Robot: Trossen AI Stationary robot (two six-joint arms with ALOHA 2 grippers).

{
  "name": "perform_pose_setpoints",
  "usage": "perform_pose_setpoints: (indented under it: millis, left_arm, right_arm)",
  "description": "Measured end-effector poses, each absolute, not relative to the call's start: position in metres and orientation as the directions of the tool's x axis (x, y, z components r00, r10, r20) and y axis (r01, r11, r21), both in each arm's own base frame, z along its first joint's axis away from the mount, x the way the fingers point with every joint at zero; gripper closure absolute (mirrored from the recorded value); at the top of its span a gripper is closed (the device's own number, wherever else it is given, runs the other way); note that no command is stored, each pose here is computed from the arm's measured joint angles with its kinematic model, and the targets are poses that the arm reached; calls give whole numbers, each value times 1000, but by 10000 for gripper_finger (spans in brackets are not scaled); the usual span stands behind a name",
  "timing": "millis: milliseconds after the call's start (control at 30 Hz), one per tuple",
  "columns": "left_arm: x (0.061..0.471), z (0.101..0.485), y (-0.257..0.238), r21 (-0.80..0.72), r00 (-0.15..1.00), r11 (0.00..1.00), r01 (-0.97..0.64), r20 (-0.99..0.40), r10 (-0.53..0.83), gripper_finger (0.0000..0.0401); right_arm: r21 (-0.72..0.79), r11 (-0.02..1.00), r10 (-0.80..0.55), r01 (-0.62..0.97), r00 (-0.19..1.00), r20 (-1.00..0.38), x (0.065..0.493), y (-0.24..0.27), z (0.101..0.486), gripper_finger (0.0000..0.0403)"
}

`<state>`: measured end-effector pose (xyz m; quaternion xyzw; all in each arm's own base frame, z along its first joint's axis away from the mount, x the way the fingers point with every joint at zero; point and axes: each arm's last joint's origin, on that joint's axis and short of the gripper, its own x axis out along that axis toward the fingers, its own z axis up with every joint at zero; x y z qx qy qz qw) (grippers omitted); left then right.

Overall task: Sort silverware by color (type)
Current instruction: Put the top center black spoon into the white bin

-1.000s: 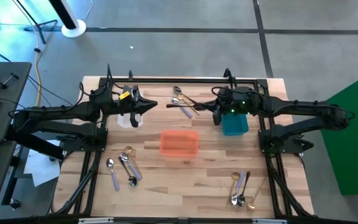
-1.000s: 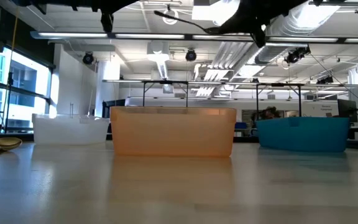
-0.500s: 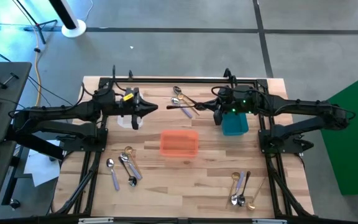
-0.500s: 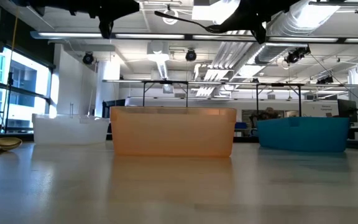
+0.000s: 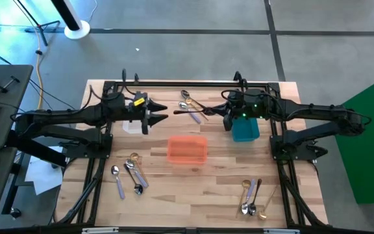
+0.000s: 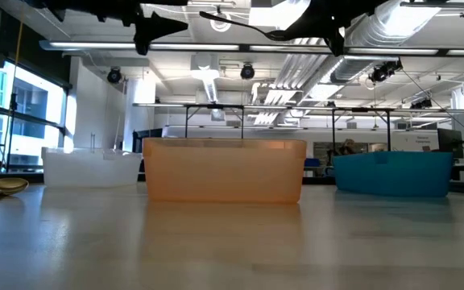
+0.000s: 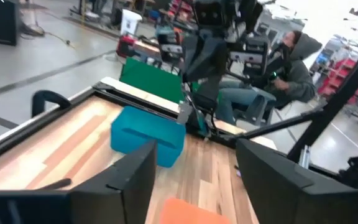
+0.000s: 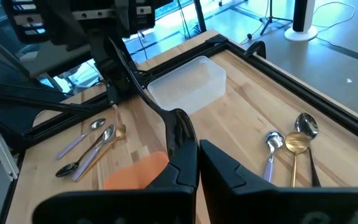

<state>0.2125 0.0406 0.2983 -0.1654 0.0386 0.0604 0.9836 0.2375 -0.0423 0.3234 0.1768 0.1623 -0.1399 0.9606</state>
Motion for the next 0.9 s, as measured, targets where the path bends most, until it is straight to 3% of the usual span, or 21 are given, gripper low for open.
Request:
perform_pose_setpoints:
  millis: [500, 900]
  left_arm:
    - [261, 298, 47, -269, 984, 958, -94, -171, 48, 180]
    - [261, 302, 48, -251, 989, 964, -90, -135, 57, 203]
  right_arm:
    - [285, 901, -214, 328, 906, -365, 237, -43, 323, 403]
    - [284, 901, -214, 328, 906, -366, 237, -43, 323, 403]
